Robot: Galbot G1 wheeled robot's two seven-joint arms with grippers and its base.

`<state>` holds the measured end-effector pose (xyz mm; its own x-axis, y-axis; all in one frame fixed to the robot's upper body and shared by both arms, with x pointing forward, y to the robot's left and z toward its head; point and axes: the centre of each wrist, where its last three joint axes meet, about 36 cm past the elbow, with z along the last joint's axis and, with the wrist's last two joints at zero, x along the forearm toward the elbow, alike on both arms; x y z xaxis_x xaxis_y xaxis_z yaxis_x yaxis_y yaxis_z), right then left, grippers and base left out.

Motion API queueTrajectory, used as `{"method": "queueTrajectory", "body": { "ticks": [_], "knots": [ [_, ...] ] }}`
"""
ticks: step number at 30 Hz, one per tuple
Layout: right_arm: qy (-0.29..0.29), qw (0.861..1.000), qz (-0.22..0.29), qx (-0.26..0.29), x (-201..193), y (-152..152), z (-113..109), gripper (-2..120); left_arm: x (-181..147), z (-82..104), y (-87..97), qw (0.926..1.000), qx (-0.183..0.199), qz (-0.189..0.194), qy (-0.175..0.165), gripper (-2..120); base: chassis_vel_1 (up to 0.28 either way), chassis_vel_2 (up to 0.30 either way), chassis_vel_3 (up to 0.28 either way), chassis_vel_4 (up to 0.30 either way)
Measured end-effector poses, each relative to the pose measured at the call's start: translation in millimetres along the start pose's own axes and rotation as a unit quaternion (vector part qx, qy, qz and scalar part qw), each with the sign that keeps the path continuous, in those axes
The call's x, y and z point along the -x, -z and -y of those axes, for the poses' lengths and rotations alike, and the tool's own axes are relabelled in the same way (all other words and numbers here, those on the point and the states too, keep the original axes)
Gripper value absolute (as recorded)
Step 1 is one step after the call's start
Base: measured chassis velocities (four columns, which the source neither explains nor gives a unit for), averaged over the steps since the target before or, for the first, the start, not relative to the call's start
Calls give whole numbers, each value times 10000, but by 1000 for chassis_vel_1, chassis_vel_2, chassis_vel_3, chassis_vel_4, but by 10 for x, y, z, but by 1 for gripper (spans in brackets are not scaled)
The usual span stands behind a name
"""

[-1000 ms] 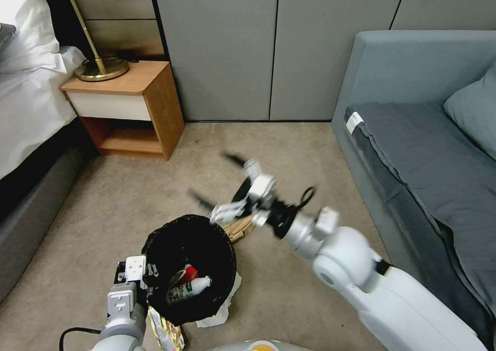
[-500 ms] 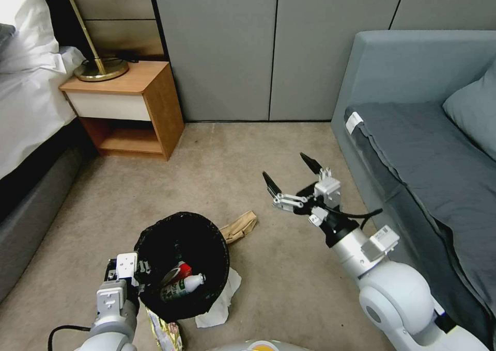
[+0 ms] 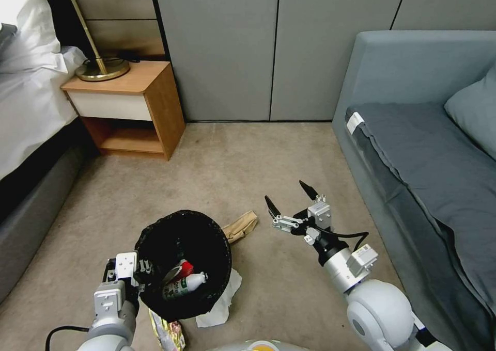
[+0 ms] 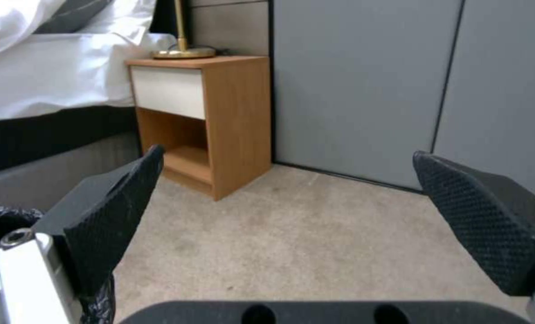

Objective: Pick up the trash bin, then pick up the garbage from the floor and place it into the trash bin.

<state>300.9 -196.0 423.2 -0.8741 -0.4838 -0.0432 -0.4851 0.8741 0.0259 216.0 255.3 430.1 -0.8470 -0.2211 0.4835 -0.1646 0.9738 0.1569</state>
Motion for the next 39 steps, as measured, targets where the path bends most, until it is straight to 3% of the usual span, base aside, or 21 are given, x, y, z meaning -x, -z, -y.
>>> {"method": "queueTrajectory", "body": {
  "ticks": [39],
  "knots": [
    [65, 9996, -197, -174, -45, -147, 116, 100, -51, -49, 57, 9999, 12, 114, 80, 1, 87, 81, 86, 81]
  ]
}}
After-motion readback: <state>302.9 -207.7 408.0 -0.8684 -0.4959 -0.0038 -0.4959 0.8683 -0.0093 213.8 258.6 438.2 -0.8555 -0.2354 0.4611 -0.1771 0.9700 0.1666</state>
